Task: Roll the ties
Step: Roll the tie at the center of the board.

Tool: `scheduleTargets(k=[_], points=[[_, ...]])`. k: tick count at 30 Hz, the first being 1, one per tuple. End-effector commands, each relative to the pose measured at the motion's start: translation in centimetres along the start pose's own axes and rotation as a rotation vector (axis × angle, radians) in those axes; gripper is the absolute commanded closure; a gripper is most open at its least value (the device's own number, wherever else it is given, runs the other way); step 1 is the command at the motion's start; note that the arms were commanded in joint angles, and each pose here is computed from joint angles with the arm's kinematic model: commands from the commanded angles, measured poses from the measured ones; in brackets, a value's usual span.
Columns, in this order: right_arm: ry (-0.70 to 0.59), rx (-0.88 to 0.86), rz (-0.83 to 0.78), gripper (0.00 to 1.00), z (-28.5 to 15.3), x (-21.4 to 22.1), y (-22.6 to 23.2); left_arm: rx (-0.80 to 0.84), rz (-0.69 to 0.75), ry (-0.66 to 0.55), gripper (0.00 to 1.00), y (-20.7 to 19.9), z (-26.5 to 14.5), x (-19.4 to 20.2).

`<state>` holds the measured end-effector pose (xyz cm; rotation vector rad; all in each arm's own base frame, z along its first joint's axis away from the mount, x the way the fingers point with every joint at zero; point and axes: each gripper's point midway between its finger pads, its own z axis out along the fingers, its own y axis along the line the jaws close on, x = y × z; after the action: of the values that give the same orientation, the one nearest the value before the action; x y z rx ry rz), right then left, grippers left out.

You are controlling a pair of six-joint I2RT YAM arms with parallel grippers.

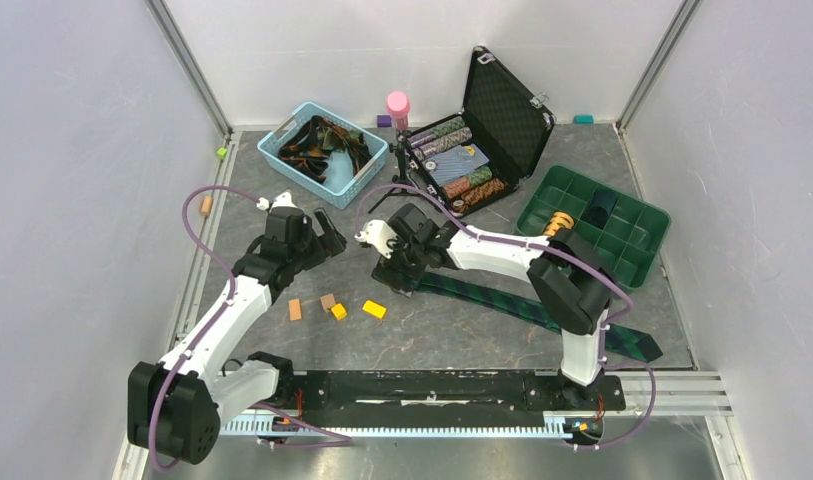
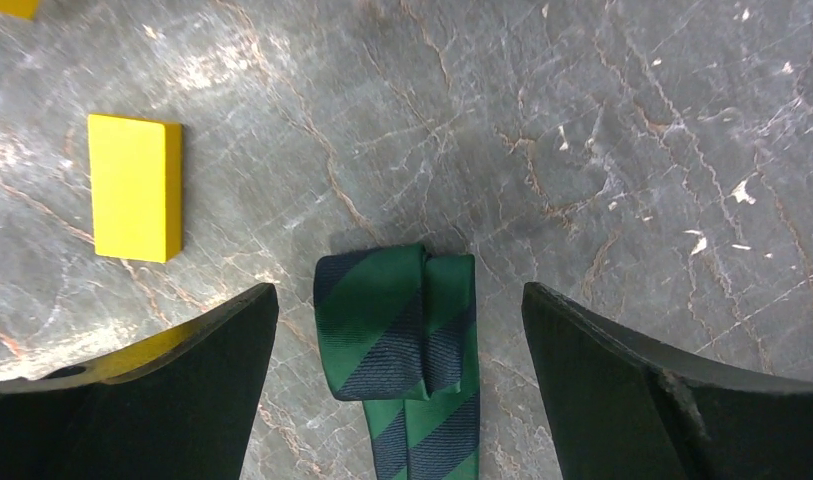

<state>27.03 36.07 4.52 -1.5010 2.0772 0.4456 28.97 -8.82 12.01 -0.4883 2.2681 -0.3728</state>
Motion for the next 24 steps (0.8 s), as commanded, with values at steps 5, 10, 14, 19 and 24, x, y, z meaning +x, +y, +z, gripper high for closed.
scheduleTargets(k=[5, 10, 14, 19, 24], points=[[0.040, 0.050, -0.062, 0.02, 0.7, 0.1, -1.2, 0.035, -0.040, 0.003, 0.00, -0.6, -0.1, 0.0], [0.084, 0.004, -0.074, 0.02, 1.5, 1.1, -0.6, 0.037, -0.044, 0.007, 0.00, -0.5, -0.1, 0.2], [0.098, -0.007, -0.078, 0.02, 1.7, 1.7, -0.4, 0.038, -0.044, 0.012, 0.00, -0.6, 0.0, 0.3], [0.110, -0.011, -0.078, 0.08, 1.8, 2.0, -0.4, 0.042, -0.044, 0.020, 0.00, -0.6, 0.3, 0.4], [0.133, -0.009, -0.073, 0.22, 1.8, 2.6, -0.3, 0.043, -0.044, 0.027, 0.00, -0.6, 0.4, 0.6]])
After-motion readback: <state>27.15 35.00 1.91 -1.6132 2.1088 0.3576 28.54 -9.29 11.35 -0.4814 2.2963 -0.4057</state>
